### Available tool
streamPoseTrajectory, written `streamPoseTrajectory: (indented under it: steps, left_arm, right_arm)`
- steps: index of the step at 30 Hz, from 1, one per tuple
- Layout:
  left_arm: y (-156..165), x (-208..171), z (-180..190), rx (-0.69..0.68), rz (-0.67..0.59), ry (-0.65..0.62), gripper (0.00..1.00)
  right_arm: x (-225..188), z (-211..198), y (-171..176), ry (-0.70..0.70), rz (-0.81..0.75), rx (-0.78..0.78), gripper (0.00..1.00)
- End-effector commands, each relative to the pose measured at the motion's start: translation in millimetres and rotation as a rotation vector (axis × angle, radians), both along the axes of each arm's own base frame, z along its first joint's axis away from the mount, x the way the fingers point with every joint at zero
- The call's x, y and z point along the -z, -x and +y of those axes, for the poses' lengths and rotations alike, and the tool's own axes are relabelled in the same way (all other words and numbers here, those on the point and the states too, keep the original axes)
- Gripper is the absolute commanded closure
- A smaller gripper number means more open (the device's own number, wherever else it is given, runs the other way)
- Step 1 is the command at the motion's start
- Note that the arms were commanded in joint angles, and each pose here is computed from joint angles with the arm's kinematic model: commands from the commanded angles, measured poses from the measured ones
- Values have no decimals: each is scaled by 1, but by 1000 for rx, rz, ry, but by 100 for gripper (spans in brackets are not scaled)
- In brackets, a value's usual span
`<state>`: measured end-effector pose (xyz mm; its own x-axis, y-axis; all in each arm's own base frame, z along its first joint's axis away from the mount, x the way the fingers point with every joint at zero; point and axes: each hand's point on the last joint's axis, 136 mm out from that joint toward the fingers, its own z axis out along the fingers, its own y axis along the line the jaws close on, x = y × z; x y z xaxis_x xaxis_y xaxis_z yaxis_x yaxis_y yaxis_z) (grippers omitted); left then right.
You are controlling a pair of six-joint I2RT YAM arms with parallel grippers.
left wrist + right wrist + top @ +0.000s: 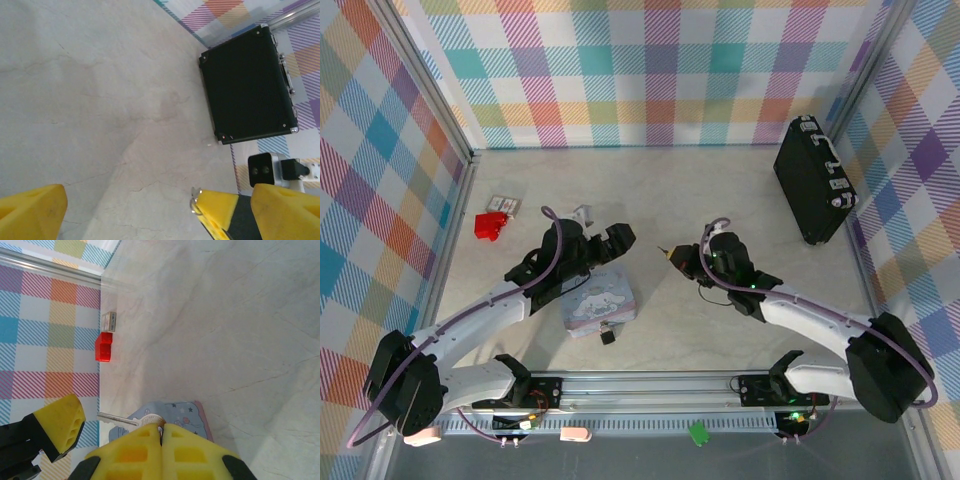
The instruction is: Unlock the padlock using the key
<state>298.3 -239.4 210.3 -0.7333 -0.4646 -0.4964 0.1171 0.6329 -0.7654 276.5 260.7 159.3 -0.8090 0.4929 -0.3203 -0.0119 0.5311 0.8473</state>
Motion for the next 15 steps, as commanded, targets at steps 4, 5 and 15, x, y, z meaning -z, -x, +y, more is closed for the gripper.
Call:
streamPoseTrajectory:
  steps: [4, 5, 15]
  left_arm:
    - [-2, -26, -18, 67, -53, 58, 14]
    - [-3, -25, -19, 69, -49, 55, 16]
    - [-3, -19, -24, 88, -24, 56, 37]
  right_arm:
    - [-42, 36, -9, -100, -99, -72, 100]
    - [-43, 40, -8, -106, -101, -80, 100]
    - [-49, 57, -4, -114, -120, -121, 100]
